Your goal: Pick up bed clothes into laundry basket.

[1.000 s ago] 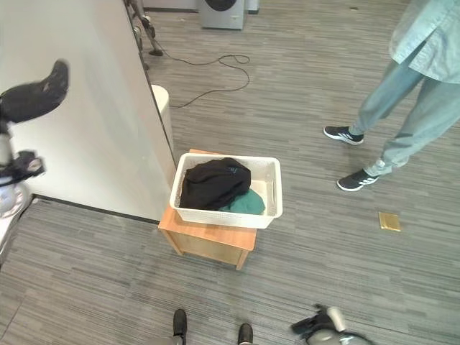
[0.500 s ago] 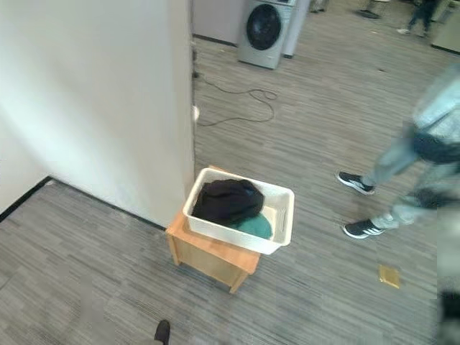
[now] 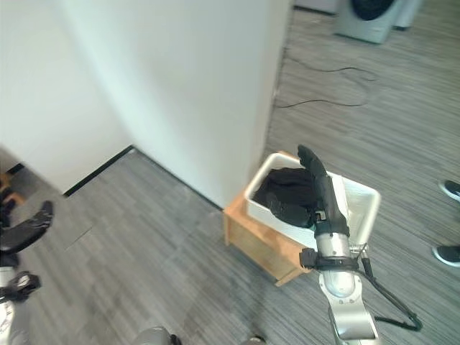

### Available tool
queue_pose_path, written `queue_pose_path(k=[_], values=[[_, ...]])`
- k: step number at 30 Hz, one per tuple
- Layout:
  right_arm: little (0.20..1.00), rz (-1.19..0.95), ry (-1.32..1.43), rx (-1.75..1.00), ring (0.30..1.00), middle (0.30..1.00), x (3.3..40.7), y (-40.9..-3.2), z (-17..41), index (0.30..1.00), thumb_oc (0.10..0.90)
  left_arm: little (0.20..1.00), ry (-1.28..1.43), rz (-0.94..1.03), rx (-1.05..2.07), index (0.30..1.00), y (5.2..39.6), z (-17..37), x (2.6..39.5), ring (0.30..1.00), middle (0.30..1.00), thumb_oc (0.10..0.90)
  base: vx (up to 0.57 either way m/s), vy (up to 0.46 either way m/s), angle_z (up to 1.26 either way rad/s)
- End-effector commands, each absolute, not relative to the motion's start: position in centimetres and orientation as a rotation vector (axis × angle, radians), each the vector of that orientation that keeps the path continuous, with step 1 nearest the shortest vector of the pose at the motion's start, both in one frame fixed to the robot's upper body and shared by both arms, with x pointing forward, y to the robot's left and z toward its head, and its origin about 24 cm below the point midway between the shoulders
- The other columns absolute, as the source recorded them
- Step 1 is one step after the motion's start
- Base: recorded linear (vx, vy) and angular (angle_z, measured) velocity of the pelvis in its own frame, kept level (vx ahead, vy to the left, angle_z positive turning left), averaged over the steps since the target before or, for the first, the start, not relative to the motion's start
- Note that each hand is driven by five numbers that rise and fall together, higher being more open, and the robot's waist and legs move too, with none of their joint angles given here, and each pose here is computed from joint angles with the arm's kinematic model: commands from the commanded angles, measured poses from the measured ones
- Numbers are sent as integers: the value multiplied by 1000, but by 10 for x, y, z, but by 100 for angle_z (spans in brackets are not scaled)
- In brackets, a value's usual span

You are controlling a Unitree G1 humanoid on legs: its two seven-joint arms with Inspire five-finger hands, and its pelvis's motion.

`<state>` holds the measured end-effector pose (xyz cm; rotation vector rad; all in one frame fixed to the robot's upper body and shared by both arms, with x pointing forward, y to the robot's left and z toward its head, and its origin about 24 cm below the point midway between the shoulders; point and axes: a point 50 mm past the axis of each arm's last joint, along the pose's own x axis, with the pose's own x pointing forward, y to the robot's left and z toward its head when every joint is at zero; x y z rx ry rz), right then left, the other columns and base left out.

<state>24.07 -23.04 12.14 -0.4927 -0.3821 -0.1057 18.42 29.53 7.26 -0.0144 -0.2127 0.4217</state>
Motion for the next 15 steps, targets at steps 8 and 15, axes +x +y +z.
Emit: queue_pose_path(k=[8, 15], values=[[900, -37, -666, -581, 900, 900, 268, -192, 171, 900, 800, 900, -341, 242, -2, 900, 274, 97, 207, 900, 900, 800, -308, 108, 139], [900, -6, -729, -565, 900, 900, 273, -180, 186, 900, 800, 900, -300, 346, 93, 900, 296, 96, 211, 900, 900, 800, -211, -152, 150]])
